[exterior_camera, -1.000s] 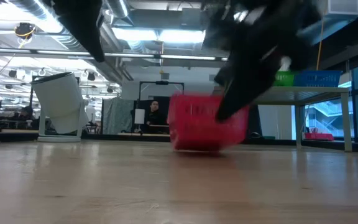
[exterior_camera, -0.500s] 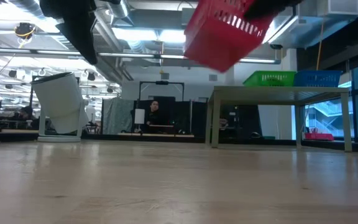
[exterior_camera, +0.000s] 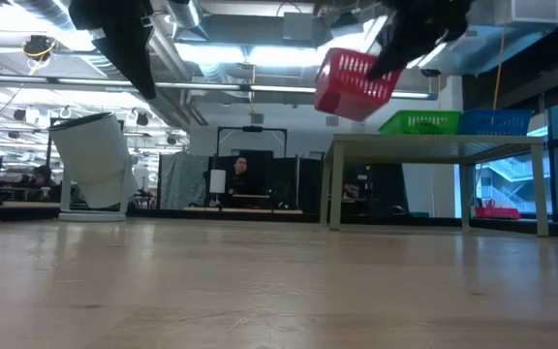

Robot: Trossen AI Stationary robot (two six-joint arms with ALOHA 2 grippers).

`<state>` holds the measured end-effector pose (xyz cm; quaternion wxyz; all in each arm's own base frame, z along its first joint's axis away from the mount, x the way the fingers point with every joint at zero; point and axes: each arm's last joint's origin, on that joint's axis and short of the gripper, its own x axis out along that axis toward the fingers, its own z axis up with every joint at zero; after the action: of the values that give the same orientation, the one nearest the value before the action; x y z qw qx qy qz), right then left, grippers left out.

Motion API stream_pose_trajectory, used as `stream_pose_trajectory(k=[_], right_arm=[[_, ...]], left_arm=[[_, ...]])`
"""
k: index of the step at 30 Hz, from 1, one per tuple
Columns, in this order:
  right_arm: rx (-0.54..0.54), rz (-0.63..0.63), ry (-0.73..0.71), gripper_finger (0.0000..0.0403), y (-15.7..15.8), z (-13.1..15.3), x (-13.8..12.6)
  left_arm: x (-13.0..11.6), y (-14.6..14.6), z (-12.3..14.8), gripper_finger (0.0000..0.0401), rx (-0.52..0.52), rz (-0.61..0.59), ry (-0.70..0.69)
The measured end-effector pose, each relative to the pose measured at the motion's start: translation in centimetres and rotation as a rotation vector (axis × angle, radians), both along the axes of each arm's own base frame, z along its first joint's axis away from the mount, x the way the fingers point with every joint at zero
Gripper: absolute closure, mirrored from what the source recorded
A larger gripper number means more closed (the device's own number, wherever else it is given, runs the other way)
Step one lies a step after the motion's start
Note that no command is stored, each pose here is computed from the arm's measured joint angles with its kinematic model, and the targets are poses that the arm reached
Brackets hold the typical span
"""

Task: Pick & Place Office Desk Supplies
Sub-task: Put the red bin with the sorted crayon boxes on the shelf

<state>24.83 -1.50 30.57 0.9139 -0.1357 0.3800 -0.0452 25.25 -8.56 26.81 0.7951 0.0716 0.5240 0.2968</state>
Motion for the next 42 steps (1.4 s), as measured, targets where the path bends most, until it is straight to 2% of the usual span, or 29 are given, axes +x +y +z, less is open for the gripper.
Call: stream_pose_trajectory(k=[6,13,17,26,42], right_arm=[[-0.048,0.029,0.040,0.0399,-3.0,-0.2,-0.4],[-0.041,-0.021,0.104,0.0393,-5.0,-1.2,-0.2],[-0.076,-0.058,0.127,0.0392,-5.6,-1.6,-0.1],[-0.085,-0.104,0.137,0.0390,-6.3,-1.6,-0.3],[-0.068,-0.100,0.141,0.0389,-6.4,-1.7,-0.4]], left_arm=[[0.0,0.0,0.0,0.0313,0.001,0.000,0.001],[0.0,0.1,0.0,0.0313,0.020,-0.013,0.005],[0.0,0.1,0.0,0.0313,0.029,-0.011,0.003],[0.0,0.1,0.0,0.0313,0.029,-0.012,0.002],[0.0,0.1,0.0,0.0313,0.028,-0.012,0.003]])
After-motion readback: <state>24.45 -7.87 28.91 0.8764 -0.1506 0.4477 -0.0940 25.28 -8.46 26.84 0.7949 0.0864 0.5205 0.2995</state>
